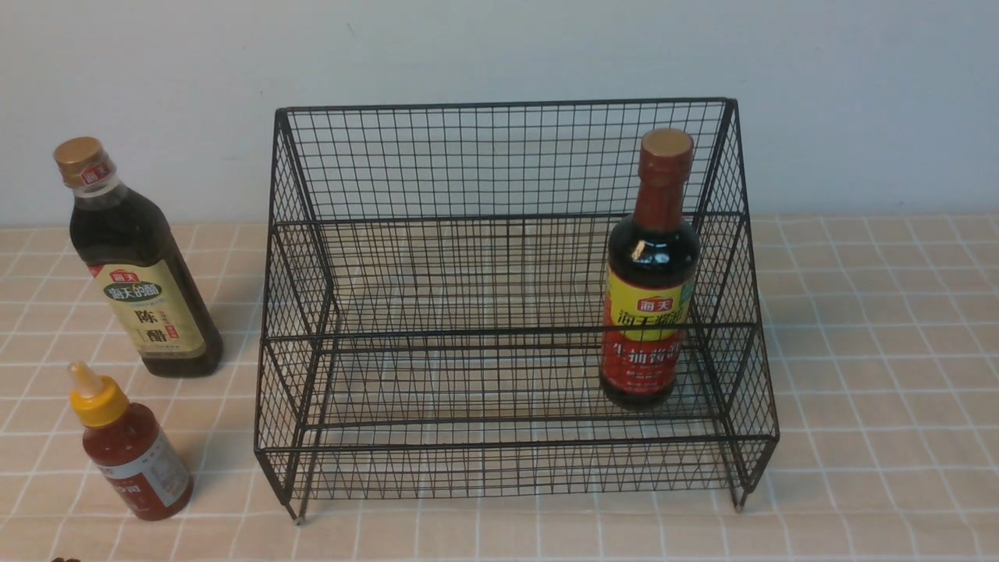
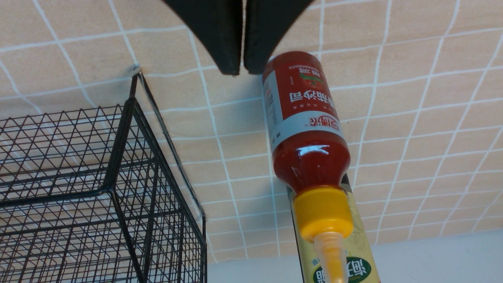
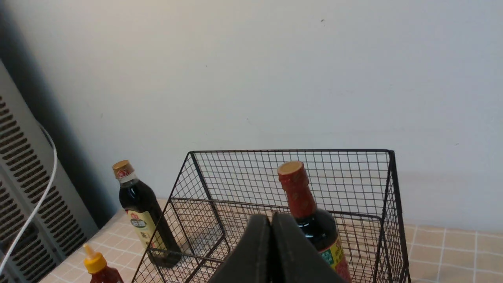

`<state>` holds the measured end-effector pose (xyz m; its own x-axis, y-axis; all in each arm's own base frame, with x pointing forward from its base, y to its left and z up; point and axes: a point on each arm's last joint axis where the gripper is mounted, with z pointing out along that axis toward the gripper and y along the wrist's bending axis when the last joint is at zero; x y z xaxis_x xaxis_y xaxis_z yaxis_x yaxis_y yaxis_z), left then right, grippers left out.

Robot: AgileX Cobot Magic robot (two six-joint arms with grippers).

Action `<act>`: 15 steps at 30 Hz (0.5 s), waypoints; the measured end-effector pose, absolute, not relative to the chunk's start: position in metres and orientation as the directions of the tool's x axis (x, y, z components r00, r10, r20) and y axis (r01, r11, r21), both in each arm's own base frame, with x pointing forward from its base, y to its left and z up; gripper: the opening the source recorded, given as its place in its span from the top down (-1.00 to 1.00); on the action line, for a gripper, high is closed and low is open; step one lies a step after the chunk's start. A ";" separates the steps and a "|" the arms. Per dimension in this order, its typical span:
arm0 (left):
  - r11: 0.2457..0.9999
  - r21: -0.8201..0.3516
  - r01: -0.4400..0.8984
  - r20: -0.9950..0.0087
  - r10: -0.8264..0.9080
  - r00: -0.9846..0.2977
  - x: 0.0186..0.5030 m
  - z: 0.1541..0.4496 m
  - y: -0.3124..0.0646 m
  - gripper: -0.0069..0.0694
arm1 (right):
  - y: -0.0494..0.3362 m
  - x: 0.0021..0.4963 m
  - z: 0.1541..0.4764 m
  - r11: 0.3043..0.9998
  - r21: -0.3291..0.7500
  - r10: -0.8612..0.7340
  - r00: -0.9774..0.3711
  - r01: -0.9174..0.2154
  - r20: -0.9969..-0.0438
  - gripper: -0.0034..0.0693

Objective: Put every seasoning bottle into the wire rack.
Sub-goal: Use the left arm to grab the condiment bottle closest to it

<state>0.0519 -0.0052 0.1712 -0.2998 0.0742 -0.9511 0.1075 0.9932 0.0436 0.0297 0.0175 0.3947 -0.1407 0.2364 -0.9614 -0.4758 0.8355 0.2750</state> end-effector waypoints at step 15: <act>0.993 0.044 0.108 -0.951 0.074 -0.300 0.052 0.171 -0.005 0.84 | 0.011 0.031 0.370 0.932 0.082 0.079 -0.025 -0.353 -0.997 0.94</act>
<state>0.0519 -0.0052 0.1712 -0.2998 0.0742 -0.9511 0.1075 0.9932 0.0436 0.0315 0.0108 0.3698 -0.0245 0.0788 -0.9966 -0.3525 0.9322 0.0824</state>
